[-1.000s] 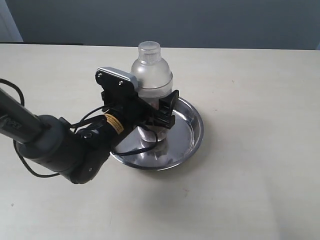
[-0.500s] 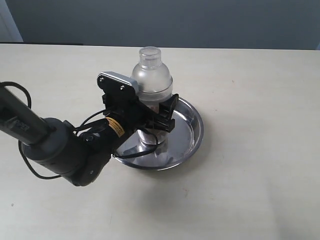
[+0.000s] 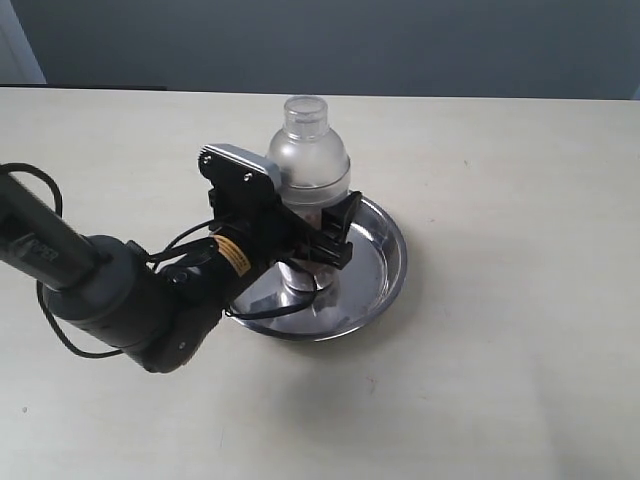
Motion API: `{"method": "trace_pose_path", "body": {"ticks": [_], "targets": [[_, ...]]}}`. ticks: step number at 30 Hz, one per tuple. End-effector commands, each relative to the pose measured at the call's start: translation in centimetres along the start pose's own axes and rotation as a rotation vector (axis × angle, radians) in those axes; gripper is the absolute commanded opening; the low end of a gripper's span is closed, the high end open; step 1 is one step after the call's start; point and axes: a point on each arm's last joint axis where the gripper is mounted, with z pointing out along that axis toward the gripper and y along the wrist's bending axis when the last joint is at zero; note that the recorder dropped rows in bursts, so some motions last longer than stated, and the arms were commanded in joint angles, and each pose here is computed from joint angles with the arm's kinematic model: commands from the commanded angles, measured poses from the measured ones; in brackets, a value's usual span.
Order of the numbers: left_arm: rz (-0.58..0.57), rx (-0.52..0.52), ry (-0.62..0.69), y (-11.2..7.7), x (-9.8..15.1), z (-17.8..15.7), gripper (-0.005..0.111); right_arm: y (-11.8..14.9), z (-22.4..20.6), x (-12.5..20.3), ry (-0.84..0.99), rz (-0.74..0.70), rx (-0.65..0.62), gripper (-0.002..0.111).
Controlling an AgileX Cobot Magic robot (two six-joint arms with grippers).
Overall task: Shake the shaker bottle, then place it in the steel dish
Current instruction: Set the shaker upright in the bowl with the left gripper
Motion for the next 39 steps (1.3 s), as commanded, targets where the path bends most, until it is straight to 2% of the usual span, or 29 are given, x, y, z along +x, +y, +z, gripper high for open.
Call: {"method": "trace_pose_path", "body": {"ticks": [1, 7, 15, 18, 23, 25, 27, 30, 33, 34, 36, 39], "targets": [[0.008, 0.036, -0.032, -0.4, -0.4, 0.1, 0.074, 0.0, 0.0, -0.1, -0.011, -0.003, -0.003, -0.001], [0.011, 0.033, -0.034, -0.4, -0.4, 0.0, 0.075, 0.0, 0.0, -0.1, -0.011, -0.003, -0.003, -0.001], [0.015, 0.031, -0.052, -0.5, -2.4, -0.8, 0.089, 0.0, 0.0, -0.1, -0.011, -0.003, -0.003, -0.001], [0.027, -0.023, -0.002, -0.1, -2.8, -0.9, 0.094, 0.0, 0.0, -0.1, -0.011, -0.003, -0.003, -0.001], [0.019, -0.099, 0.161, 0.6, -1.6, -1.2, 0.095, 0.0, 0.0, -0.1, -0.011, -0.003, -0.003, -0.001], [0.041, -0.097, 0.156, 0.5, -1.8, -1.3, 0.095, 0.0, 0.0, -0.1, -0.011, -0.003, -0.003, -0.001], [0.052, -0.092, 0.095, 0.5, -2.8, -1.6, 0.095, 0.0, 0.0, -0.1, -0.011, -0.003, -0.003, -0.001], [0.079, -0.018, 0.043, -0.3, -4.4, -1.9, 0.095, 0.0, 0.0, -0.1, -0.011, -0.003, -0.003, -0.001], [0.168, 0.189, 0.019, -2.3, -5.2, -2.3, 0.095, 0.0, 0.0, -0.1, -0.011, -0.003, -0.003, -0.001], [0.170, 0.219, 0.020, -2.5, -5.2, -2.4, 0.095, 0.0, 0.0, -0.1, -0.011, -0.003, -0.003, -0.001], [0.134, 0.226, 0.024, -2.6, -5.2, -2.4, 0.095, 0.0, 0.0, -0.1, -0.011, -0.003, -0.003, -0.001], [0.094, 0.168, 0.017, -2.1, -5.4, -2.3, 0.095, 0.0, 0.0, -0.1, -0.011, -0.003, -0.003, -0.001]]}}
